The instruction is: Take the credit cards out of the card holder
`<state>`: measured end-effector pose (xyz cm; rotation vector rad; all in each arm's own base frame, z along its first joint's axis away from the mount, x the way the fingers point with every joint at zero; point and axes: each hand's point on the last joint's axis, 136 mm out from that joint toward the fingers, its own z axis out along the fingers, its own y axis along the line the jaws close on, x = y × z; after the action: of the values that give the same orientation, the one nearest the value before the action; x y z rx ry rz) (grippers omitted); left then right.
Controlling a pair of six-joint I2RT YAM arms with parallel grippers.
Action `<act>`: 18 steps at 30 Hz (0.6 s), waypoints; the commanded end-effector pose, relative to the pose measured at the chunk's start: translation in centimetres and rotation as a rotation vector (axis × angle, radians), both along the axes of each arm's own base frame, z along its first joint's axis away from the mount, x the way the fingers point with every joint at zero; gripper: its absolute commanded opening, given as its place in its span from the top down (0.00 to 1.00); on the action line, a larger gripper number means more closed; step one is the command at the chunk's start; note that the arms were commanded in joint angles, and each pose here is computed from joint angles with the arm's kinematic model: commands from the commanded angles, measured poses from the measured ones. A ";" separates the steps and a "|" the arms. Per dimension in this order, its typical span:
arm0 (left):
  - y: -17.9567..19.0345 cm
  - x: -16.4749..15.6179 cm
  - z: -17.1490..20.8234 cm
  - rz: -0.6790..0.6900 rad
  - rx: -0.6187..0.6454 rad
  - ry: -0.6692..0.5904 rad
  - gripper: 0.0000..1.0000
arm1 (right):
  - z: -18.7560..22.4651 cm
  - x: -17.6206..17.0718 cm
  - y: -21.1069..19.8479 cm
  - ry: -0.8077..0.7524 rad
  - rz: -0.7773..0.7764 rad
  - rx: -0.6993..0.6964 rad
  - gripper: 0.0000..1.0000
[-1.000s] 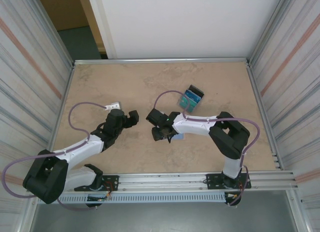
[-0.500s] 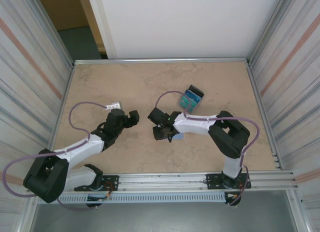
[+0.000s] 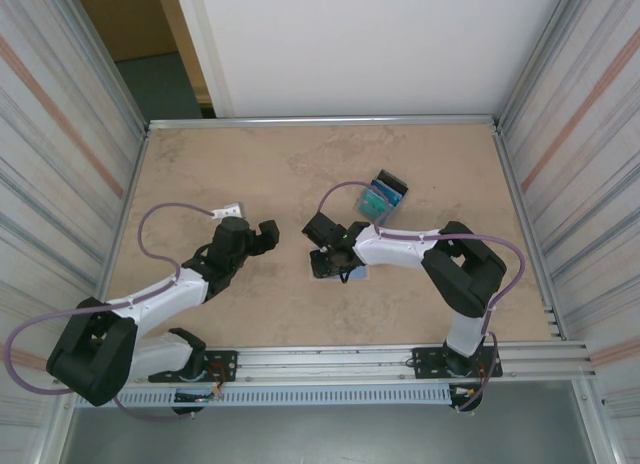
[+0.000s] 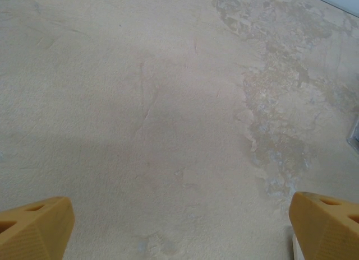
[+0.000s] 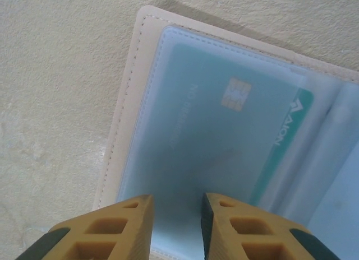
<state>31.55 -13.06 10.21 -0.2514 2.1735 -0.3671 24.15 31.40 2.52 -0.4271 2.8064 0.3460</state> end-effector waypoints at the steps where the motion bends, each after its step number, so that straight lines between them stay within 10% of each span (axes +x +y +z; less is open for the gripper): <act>1: -0.1 0.6 1.2 0.007 -0.013 -0.023 0.01 | 0.2 -0.7 0.1 -0.017 0.030 -0.026 0.65; 18: 0.2 0.3 1.3 0.006 -0.010 -0.027 0.01 | -3.0 -1.6 -1.2 -0.019 0.074 -0.183 0.57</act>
<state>31.51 -13.11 10.25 -0.2494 2.1746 -0.3711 23.44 32.13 2.34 -0.5257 2.7579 0.2471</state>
